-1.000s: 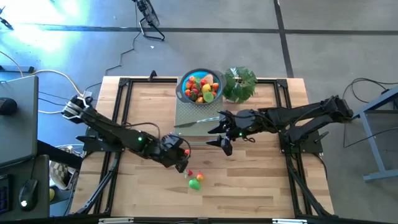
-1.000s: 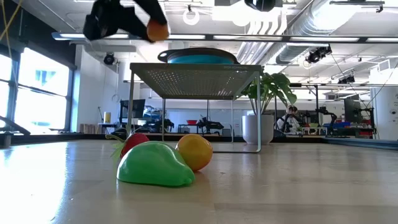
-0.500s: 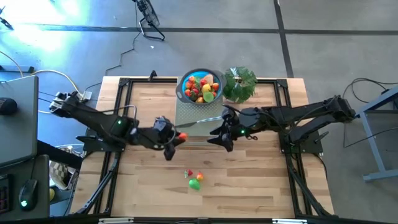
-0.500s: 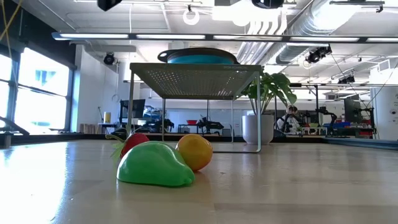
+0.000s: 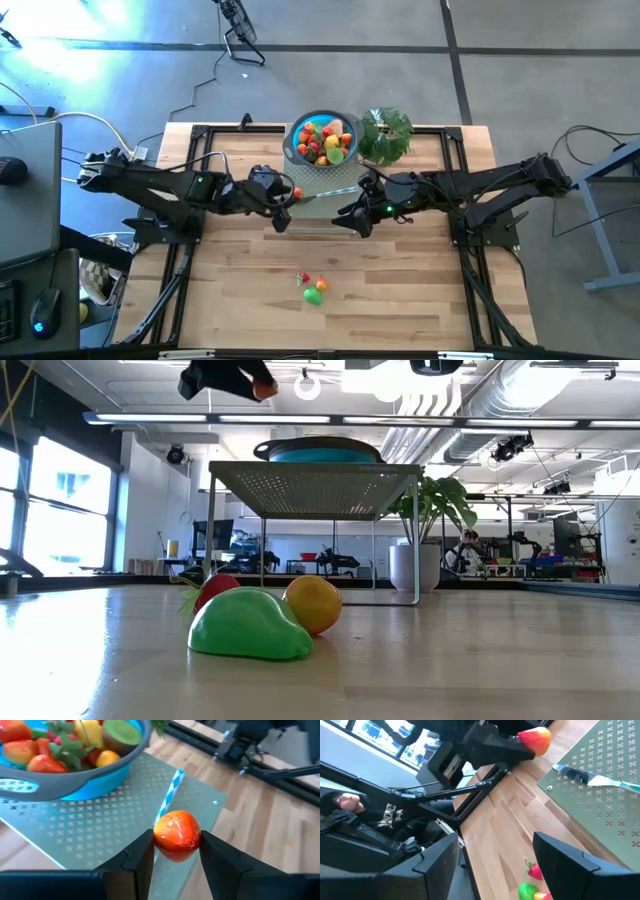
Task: Pick & Place Fruit
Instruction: Put the orange peach in the blue bowl on the shelf
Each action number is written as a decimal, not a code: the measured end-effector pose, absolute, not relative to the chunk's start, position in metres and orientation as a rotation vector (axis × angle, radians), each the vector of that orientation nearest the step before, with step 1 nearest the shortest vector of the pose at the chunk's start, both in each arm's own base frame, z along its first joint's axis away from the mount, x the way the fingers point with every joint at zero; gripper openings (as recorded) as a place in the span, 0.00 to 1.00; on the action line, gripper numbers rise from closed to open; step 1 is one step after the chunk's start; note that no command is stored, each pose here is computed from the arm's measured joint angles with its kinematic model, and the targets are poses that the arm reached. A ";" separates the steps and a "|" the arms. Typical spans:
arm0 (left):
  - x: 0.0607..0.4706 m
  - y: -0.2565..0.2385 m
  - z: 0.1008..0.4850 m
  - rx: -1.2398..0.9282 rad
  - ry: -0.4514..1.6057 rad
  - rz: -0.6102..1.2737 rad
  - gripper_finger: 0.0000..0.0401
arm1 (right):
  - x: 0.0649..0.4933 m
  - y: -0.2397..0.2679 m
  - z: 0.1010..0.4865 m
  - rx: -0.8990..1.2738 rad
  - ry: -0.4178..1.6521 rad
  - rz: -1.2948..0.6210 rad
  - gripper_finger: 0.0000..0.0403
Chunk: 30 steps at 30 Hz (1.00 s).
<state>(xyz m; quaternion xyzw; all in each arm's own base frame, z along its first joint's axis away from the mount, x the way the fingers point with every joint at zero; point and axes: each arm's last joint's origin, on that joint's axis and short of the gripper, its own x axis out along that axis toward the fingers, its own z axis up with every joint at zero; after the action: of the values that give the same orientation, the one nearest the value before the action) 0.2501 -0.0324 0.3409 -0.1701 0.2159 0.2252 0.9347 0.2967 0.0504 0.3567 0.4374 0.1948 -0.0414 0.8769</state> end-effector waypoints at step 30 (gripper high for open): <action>0.270 0.047 0.339 -0.367 0.359 0.626 0.35 | 0.297 0.051 0.357 0.704 0.412 -0.026 0.62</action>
<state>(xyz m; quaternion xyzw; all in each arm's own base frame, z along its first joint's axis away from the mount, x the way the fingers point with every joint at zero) 0.2701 0.0467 0.3386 -0.1784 0.1747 0.3044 0.9192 0.2971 0.0508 0.3567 0.3424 0.2001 -0.0125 0.9179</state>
